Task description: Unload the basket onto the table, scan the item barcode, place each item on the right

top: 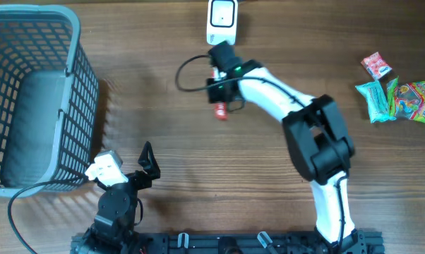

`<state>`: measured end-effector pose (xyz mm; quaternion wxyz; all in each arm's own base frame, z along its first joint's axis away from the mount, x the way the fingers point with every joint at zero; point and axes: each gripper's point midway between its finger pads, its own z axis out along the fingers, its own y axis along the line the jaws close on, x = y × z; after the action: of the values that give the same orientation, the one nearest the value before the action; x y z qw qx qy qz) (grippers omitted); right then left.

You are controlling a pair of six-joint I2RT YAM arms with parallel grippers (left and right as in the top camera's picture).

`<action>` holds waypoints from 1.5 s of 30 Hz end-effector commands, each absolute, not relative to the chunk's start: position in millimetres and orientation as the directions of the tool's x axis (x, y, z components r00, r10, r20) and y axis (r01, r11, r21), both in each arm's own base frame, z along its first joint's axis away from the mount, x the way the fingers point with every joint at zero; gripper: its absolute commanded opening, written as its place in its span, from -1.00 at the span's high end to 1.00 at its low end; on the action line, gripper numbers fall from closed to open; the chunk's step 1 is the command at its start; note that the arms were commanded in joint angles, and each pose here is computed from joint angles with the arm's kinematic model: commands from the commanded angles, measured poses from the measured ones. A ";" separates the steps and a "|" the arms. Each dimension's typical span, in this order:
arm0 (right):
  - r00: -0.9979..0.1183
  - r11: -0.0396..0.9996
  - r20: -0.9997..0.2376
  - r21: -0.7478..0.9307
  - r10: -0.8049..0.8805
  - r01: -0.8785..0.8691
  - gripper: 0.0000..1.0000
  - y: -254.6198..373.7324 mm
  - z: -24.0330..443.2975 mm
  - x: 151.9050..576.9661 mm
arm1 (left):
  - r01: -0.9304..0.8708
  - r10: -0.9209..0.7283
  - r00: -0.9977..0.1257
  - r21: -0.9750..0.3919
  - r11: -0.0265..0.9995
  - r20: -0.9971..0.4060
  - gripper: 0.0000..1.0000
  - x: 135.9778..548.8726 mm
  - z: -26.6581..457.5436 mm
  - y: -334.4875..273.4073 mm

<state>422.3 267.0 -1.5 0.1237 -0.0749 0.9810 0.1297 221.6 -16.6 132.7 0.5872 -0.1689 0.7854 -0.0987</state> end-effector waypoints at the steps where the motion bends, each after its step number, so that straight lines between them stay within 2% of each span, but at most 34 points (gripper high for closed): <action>1: -0.977 0.983 -0.173 0.107 -0.128 -0.148 0.91 218.4 -21.6 407.2 | -0.151 -0.387 -0.247 -0.360 0.921 -0.888 -1.00 221.7 132.3 -16.5; 4: -0.972 0.983 -0.207 0.120 -0.114 -0.141 0.91 211.4 25.8 403.7 | -0.151 -0.388 -0.247 -0.360 0.921 -0.888 -1.00 221.7 132.3 -16.5; 5: -0.967 0.982 -0.229 0.128 -0.109 -0.141 0.78 210.3 47.4 401.0 | -0.151 -0.387 -0.247 -0.360 0.921 -0.888 -1.00 221.7 132.3 -16.5; 6: -0.963 0.980 -0.249 0.134 -0.107 -0.144 0.04 208.9 65.4 398.5 | -0.151 -0.387 -0.247 -0.360 0.921 -0.888 -1.00 221.7 132.3 -16.5; 7: -0.957 0.979 -0.270 0.142 -0.104 -0.147 -0.49 208.8 78.3 398.0 | -0.151 -0.387 -0.247 -0.360 0.921 -0.888 -1.00 221.7 132.3 -16.5; 8: -0.953 0.978 -0.286 0.147 -0.103 -0.150 -0.89 209.1 85.2 398.8 | -0.151 -0.387 -0.247 -0.360 0.921 -0.888 -1.00 221.7 132.3 -16.5; 9: -0.944 0.979 -0.314 0.139 -0.101 -0.151 -0.99 208.5 89.8 403.8 | -0.151 -0.387 -0.247 -0.360 0.921 -0.888 -1.00 221.7 132.3 -16.5; 11: -0.938 0.988 -0.334 0.082 -0.096 -0.130 -1.00 201.2 78.5 414.5 | -0.151 -0.388 -0.247 -0.360 0.921 -0.888 -1.00 221.7 132.3 -16.5; 13: -0.950 0.990 -0.298 0.070 -0.097 -0.123 -0.99 200.9 58.9 413.7 | -0.151 -0.387 -0.247 -0.360 0.921 -0.888 -1.00 221.7 132.3 -16.5; 17: -0.969 0.994 -0.232 0.050 -0.083 -0.097 -0.58 199.4 22.1 410.9 | -0.151 -0.387 -0.247 -0.360 0.921 -0.888 -1.00 221.7 132.3 -16.5; 19: -0.968 0.996 -0.236 0.008 -0.084 -0.088 -0.47 194.2 6.3 416.6 | -0.151 -0.387 -0.247 -0.360 0.921 -0.888 -1.00 221.7 132.3 -16.5; 22: -0.981 0.995 -0.173 -0.050 -0.092 -0.084 -0.29 184.7 -26.3 409.4 | -0.151 -0.387 -0.247 -0.360 0.921 -0.888 -1.00 221.7 132.3 -16.5; 26: -0.996 0.993 -0.060 -0.096 -0.069 -0.063 0.50 171.6 -49.8 384.0 | -0.151 -0.387 -0.247 -0.360 0.921 -0.888 -1.00 221.7 132.3 -16.5; 27: -0.998 0.993 -0.034 -0.107 -0.057 -0.053 0.92 168.3 -50.2 377.2 | -0.151 -0.388 -0.247 -0.360 0.921 -0.888 -1.00 221.7 132.3 -16.5; 31: -0.998 0.999 0.037 -0.017 -0.043 -0.043 0.91 181.7 -25.2 363.9 | -0.151 -0.387 -0.247 -0.360 0.921 -0.888 -1.00 221.7 132.3 -16.5; 35: -0.995 0.997 -0.074 0.048 -0.062 -0.066 0.91 193.8 20.0 383.7 | -0.151 -0.387 -0.247 -0.360 0.921 -0.888 -1.00 221.7 132.3 -16.5; 37: -0.989 0.985 -0.081 0.109 -0.124 -0.132 0.91 204.7 27.9 382.1 | -0.151 -0.387 -0.247 -0.360 0.921 -0.888 -1.00 221.7 132.3 -16.5; 38: -0.989 0.987 -0.090 0.095 -0.119 -0.127 0.84 202.3 28.3 384.2 | -0.151 -0.387 -0.247 -0.360 0.921 -0.888 -1.00 221.7 132.3 -16.5; 39: -0.986 0.991 -0.121 0.053 -0.114 -0.121 0.42 196.3 27.0 391.2 | -0.151 -0.387 -0.247 -0.360 0.921 -0.888 -1.00 221.7 132.3 -16.5; 40: -0.981 0.993 -0.155 0.014 -0.113 -0.116 -0.68 190.6 25.8 398.7 | -0.151 -0.387 -0.247 -0.360 0.921 -0.888 -1.00 221.7 132.3 -16.5; 41: -0.981 0.993 -0.158 0.013 -0.112 -0.115 -0.99 190.6 25.9 399.3 | -0.151 -0.387 -0.247 -0.360 0.921 -0.888 -1.00 221.7 132.3 -16.5; 45: -0.989 0.997 -0.124 0.027 -0.074 -0.078 -1.00 190.6 24.9 391.7 | -0.151 -0.387 -0.247 -0.360 0.921 -0.888 -1.00 221.7 132.3 -16.5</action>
<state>391.1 194.5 12.9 0.0535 -0.0564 0.9968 0.0200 221.6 -16.6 132.6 0.5871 -0.1690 0.7855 -0.0988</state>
